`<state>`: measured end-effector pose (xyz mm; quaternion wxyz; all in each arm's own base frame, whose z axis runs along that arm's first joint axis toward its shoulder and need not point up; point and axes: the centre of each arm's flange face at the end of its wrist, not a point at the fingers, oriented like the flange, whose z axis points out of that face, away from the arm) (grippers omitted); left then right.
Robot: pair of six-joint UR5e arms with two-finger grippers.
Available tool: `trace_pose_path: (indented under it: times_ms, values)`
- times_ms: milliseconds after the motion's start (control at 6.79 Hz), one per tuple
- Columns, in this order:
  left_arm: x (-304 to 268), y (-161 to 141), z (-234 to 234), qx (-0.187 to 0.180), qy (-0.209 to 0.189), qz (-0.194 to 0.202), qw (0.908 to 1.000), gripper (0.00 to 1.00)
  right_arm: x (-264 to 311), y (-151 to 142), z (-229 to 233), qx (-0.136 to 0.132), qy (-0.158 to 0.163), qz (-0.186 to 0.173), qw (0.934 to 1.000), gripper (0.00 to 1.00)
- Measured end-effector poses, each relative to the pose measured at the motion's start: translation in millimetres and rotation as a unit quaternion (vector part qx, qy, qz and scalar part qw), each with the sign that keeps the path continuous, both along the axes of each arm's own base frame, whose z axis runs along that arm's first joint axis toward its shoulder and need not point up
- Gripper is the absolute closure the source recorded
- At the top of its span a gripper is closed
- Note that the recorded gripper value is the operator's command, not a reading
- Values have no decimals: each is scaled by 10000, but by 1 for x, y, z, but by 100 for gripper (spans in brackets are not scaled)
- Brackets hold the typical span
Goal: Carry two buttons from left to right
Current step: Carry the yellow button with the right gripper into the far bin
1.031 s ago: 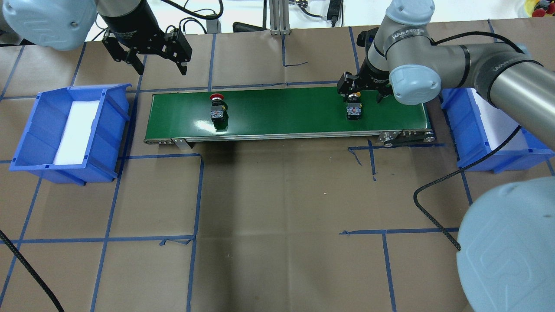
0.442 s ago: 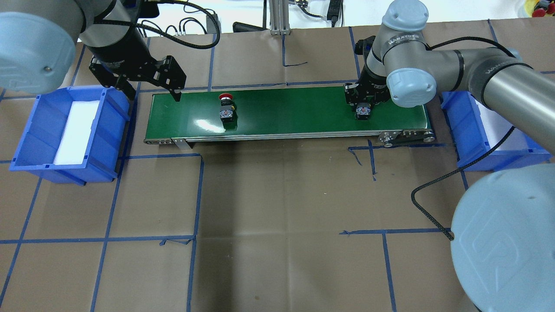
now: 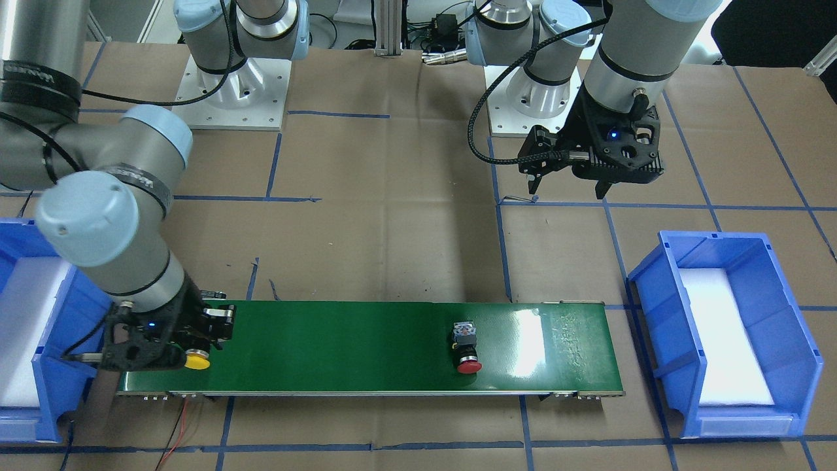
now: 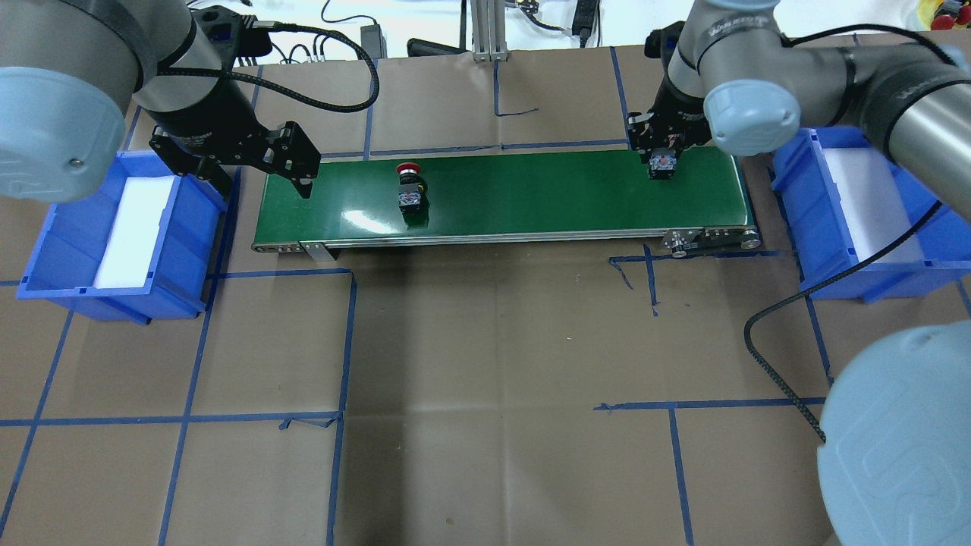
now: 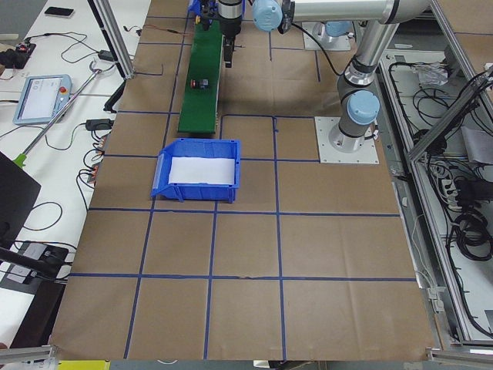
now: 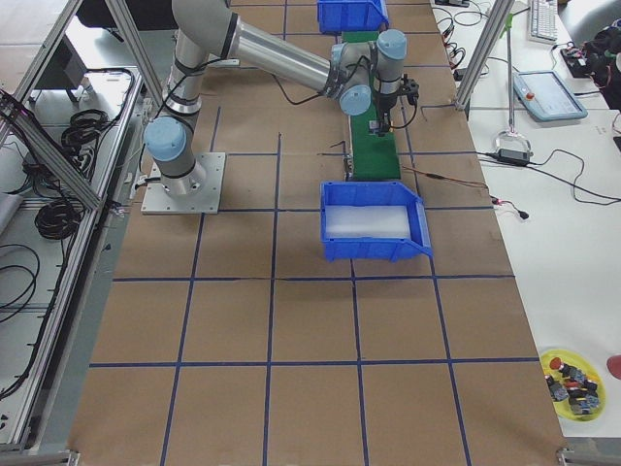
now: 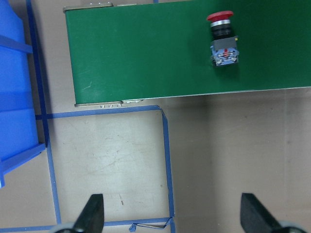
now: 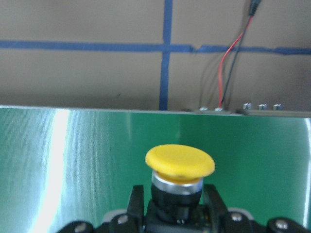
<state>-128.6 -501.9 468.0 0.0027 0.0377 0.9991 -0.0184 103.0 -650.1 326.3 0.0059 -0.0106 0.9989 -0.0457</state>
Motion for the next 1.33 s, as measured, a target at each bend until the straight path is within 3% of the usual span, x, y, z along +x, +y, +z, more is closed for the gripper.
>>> trace_pose_path:
  times_ms: [147,295,589,1031,1326]
  values:
    - [2,-1,1,-42,0,17,10000,0,-39,-1,41,67,-1,-84,9999,94]
    - [4,-3,1,-82,2,41,10000,0,-93,-1,72,77,45,49,9999,95]
    - [6,-4,1,-134,6,62,9999,0,-199,14,91,63,140,212,9997,95]
    - [6,-5,0,-142,6,67,9999,0,-275,59,37,355,22,230,9991,95]
    - [6,-6,0,-156,6,73,9999,0,-297,79,-6,333,-21,161,9993,95]
